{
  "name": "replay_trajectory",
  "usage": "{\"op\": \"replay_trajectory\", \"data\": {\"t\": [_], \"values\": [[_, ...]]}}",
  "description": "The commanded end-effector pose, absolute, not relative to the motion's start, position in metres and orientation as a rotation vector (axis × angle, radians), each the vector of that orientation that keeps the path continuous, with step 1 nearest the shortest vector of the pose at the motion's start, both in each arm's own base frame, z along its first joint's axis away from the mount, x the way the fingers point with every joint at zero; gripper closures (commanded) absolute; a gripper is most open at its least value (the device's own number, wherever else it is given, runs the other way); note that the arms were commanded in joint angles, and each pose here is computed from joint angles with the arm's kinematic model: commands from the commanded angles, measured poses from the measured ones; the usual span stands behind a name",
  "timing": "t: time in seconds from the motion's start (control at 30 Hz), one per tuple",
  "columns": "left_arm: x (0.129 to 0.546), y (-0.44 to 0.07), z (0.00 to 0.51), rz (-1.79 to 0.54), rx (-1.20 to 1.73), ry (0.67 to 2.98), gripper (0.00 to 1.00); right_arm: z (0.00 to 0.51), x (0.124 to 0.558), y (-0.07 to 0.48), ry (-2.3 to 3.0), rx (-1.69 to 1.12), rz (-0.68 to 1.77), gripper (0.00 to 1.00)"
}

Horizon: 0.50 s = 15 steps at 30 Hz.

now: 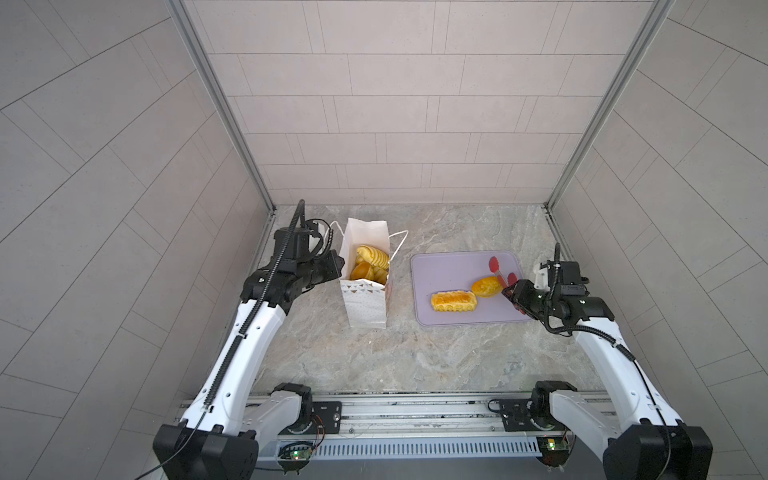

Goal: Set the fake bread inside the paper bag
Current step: 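Lower the tongs and close them on the orange oval bread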

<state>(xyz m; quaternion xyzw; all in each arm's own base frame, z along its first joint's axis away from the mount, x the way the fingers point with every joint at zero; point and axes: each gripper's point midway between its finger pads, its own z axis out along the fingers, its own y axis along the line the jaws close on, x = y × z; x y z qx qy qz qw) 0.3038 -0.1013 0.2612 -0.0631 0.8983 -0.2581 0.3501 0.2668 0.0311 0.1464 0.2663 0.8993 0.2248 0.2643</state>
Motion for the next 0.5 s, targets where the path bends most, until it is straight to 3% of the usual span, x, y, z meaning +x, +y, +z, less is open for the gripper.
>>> {"op": "replay_trajectory", "data": {"t": [0.0, 0.47], "values": [[0.301, -0.099, 0.260, -0.661, -0.163, 2.337, 0.86, 0.153, 0.270, 0.031, 2.381, 0.725, 0.636, 0.48], [0.301, -0.099, 0.260, -0.663, -0.167, 2.336, 0.86, 0.139, 0.268, 0.039, 2.376, 0.759, 0.707, 0.52]]}}
